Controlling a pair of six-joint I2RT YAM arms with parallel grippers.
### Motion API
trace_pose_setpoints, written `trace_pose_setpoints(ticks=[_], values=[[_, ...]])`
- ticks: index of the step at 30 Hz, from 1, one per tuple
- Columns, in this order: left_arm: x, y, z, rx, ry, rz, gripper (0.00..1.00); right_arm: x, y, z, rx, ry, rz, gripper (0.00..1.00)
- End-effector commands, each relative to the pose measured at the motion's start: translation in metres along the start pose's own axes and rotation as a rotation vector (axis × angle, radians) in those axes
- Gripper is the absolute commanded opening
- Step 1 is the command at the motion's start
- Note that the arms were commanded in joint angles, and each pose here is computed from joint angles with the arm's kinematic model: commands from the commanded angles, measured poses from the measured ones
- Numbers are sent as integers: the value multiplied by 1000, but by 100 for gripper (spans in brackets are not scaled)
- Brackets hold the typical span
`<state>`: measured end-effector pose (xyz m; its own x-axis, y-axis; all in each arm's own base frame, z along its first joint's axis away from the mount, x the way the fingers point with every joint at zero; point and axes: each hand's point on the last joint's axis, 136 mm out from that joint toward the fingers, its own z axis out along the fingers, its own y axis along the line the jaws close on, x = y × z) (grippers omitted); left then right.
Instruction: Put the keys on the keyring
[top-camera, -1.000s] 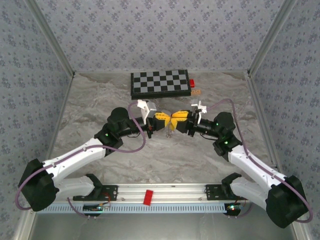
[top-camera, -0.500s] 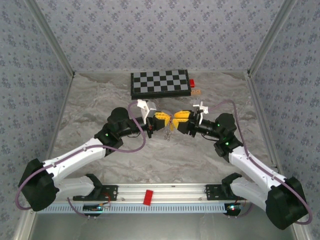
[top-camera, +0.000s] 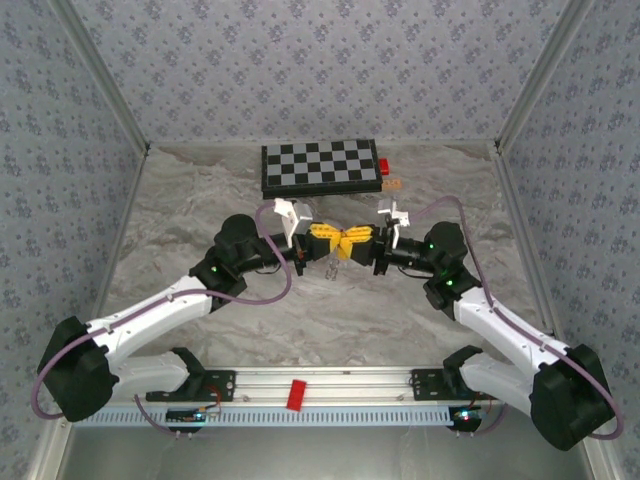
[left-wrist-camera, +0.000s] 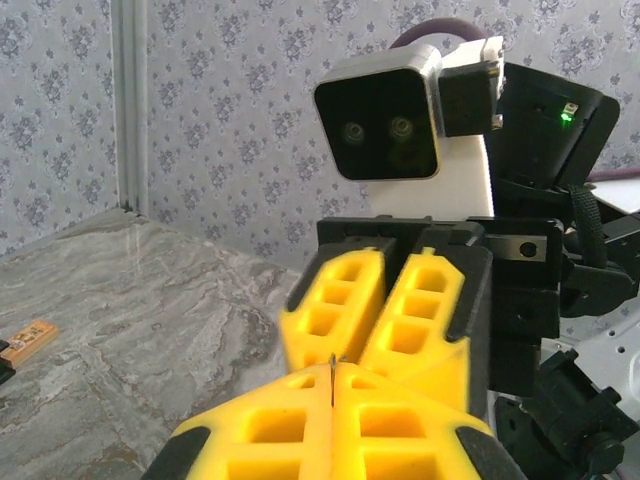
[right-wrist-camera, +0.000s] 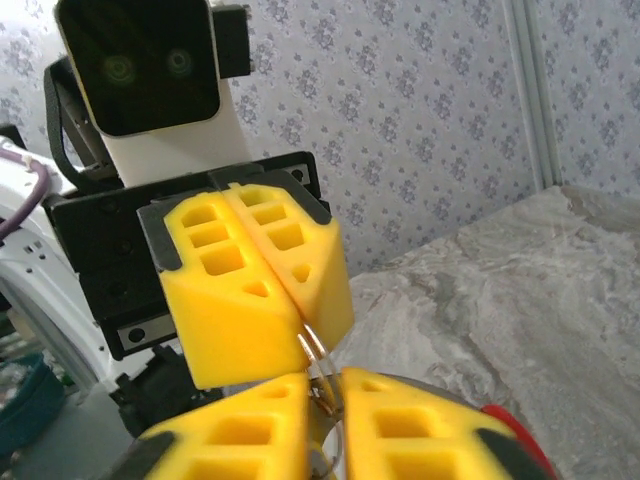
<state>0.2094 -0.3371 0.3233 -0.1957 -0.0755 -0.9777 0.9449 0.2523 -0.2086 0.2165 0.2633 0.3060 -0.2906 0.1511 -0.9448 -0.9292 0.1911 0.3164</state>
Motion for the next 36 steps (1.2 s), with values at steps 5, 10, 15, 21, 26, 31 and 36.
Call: trace_pose_setpoints(ticks=[5,10,15,21,26,31,36], values=[[-11,-7,1,18,-21,20,0,-10,8,-3,3,5,-67,0],[-2,5,-6,-29,16,4,10,-6,3,-13,72,69,-117,0],[10,14,-15,-71,59,21,25,5,-1,-18,127,202,-157,0],[20,15,-27,-95,114,71,26,23,-3,-22,193,392,-210,0],[27,11,-31,-82,152,113,26,38,-3,-20,226,571,-246,0],[37,9,-31,-58,191,149,26,52,0,-26,201,789,-225,0],[45,11,-29,-49,218,173,28,34,6,-23,167,814,-251,0]])
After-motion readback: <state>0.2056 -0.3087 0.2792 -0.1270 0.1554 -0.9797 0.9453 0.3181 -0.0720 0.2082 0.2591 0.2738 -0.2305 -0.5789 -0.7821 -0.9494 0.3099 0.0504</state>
